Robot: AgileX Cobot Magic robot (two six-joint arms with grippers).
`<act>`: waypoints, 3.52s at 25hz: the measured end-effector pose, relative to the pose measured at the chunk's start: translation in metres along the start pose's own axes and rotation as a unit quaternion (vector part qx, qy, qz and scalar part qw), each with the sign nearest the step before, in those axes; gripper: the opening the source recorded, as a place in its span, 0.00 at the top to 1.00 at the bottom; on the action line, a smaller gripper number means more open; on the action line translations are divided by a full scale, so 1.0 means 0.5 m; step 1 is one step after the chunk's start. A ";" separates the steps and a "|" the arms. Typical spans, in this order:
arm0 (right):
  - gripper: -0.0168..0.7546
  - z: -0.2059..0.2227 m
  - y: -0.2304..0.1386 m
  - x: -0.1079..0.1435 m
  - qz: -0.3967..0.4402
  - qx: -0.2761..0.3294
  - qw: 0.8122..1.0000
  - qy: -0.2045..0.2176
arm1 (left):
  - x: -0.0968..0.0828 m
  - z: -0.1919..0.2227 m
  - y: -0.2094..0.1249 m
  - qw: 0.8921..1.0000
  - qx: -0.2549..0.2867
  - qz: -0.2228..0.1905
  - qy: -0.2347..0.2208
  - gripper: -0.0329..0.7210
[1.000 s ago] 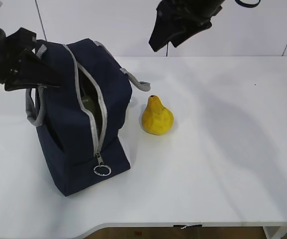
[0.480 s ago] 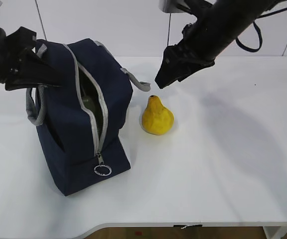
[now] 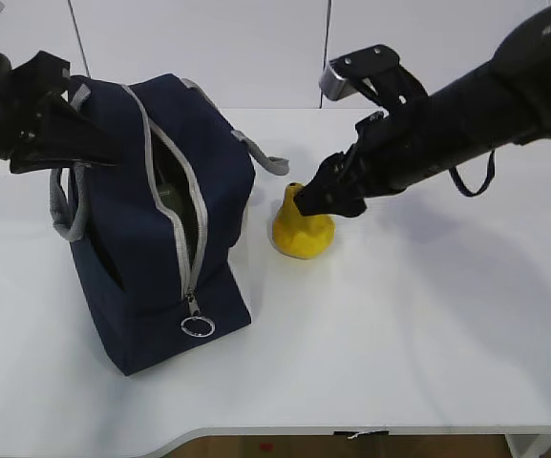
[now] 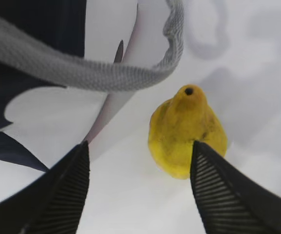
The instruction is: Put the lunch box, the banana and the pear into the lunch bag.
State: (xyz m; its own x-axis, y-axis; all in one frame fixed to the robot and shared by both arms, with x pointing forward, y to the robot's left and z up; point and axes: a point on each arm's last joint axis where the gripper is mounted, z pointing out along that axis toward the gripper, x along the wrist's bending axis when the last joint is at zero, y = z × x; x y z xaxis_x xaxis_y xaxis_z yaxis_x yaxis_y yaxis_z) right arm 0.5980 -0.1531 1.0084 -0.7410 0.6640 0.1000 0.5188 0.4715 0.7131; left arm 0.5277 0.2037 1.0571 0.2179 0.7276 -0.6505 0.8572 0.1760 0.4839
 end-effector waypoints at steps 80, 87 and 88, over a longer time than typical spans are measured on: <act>0.71 0.112 -0.024 -0.069 -0.001 -0.120 0.990 -0.080 | -0.003 0.000 0.001 1.000 -0.004 -0.009 -0.007 0.95; 0.71 0.053 0.017 -0.061 -0.014 -0.149 0.983 -0.107 | -0.003 0.000 0.002 1.000 -0.004 -0.010 -0.008 0.95; 0.71 0.044 0.022 -0.060 -0.016 -0.153 0.982 -0.112 | -0.003 0.000 0.002 1.000 -0.005 -0.010 -0.008 0.95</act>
State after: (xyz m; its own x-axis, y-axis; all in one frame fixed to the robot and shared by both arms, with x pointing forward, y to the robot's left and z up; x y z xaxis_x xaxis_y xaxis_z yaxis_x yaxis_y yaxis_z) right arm 0.6352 -0.1549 0.9982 -0.6244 0.7790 -0.0572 0.3185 0.3208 0.8920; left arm 0.5281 0.2028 1.0584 0.2082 0.7131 -0.6695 0.8572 0.1967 0.4760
